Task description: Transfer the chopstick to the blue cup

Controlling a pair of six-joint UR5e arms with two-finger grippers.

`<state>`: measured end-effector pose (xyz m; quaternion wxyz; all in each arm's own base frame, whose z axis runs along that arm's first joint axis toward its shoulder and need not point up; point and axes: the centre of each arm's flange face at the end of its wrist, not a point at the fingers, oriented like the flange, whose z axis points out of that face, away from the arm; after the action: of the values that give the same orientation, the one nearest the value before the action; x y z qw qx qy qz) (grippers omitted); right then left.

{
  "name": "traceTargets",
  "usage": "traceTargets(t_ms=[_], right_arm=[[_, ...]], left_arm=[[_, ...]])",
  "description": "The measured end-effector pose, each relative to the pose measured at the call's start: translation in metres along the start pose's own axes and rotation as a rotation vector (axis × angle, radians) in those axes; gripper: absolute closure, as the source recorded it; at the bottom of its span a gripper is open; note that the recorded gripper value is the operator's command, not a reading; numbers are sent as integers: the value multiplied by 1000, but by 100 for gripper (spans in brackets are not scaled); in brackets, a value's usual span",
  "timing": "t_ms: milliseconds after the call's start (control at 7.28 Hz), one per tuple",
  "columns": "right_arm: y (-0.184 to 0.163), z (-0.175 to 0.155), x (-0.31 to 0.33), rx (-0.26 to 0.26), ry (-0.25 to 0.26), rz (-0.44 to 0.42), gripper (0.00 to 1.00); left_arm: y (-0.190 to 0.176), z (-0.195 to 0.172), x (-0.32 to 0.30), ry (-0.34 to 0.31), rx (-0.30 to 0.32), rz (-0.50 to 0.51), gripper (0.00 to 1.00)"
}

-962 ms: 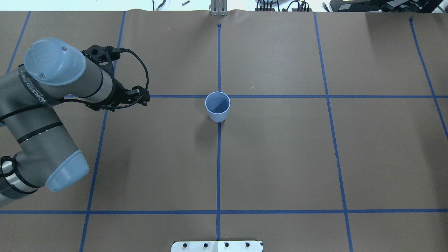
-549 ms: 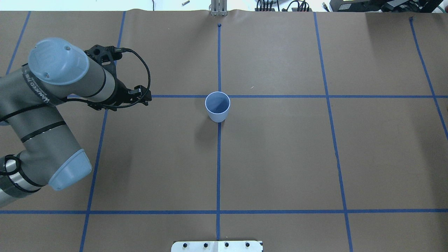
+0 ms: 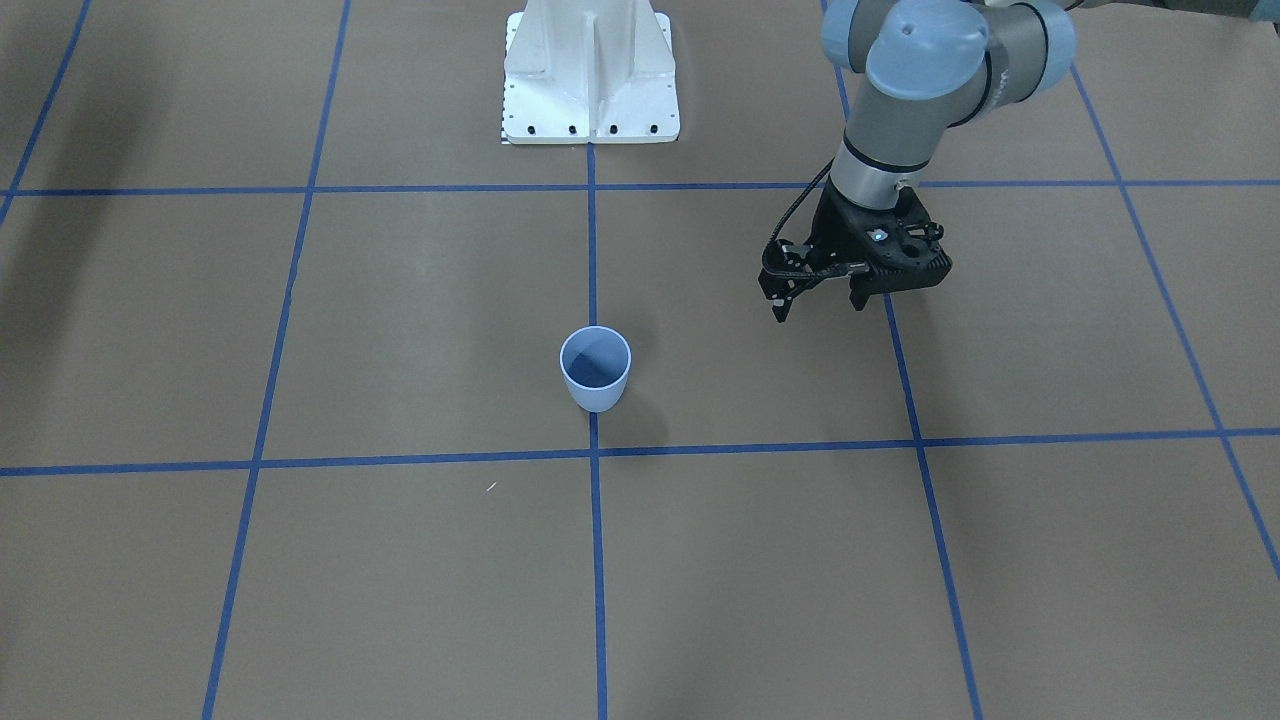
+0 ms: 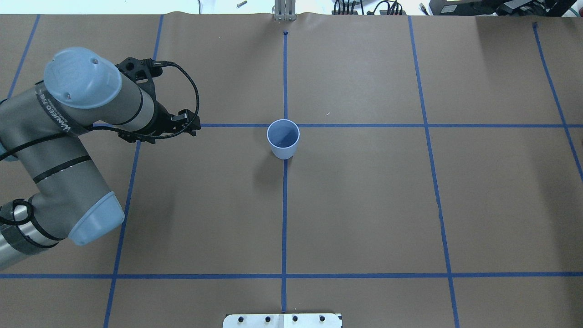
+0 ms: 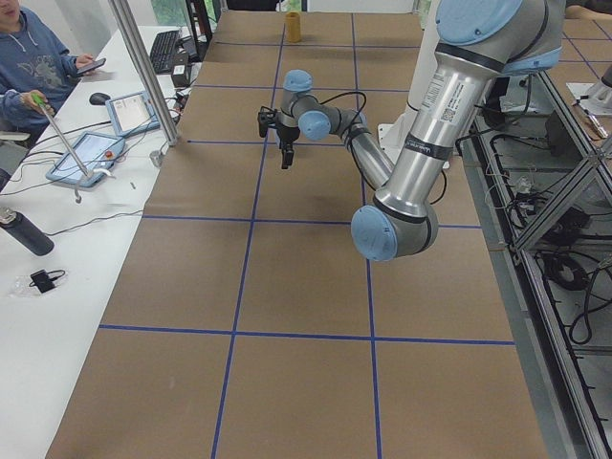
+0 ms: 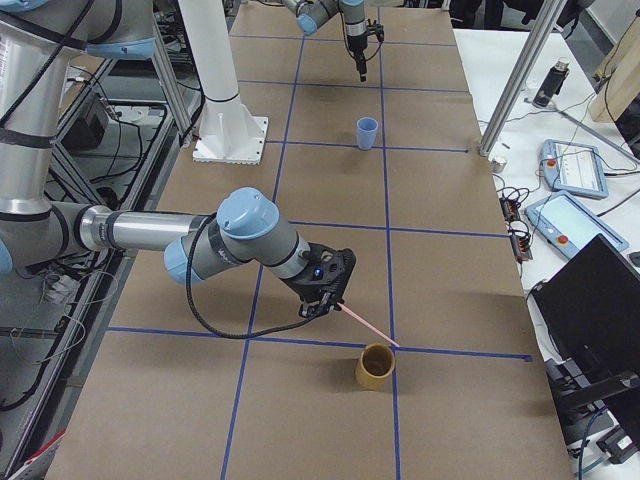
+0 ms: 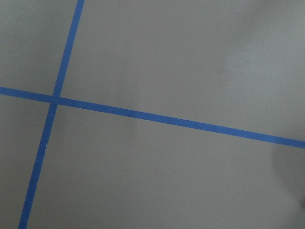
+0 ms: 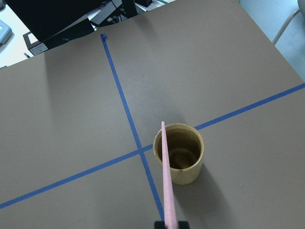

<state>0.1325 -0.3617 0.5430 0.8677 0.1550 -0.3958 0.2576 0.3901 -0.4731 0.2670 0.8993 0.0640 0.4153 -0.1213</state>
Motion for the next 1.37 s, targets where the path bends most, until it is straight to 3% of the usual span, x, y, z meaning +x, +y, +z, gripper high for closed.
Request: traceTargets(t_ms=[412,687,824,1099,1374], right_arm=[[-47,1,-159,-126,-135,84,100],[-60,14,-317,-237,-184,160,100],[-49,18,-393,-304,-182,155,100],[12,34,-523,-451,-188,133,100],[64,44,-620,-535,-183,151,100]], left_arm=[[0,-4,0,6,0,8,2],[-4,-6,-2,7,5,24,2],[-7,-7,-4,5,9,47,2],[-14,-8,-10,0,17,58,2],[-18,-7,-15,-7,22,63,2]])
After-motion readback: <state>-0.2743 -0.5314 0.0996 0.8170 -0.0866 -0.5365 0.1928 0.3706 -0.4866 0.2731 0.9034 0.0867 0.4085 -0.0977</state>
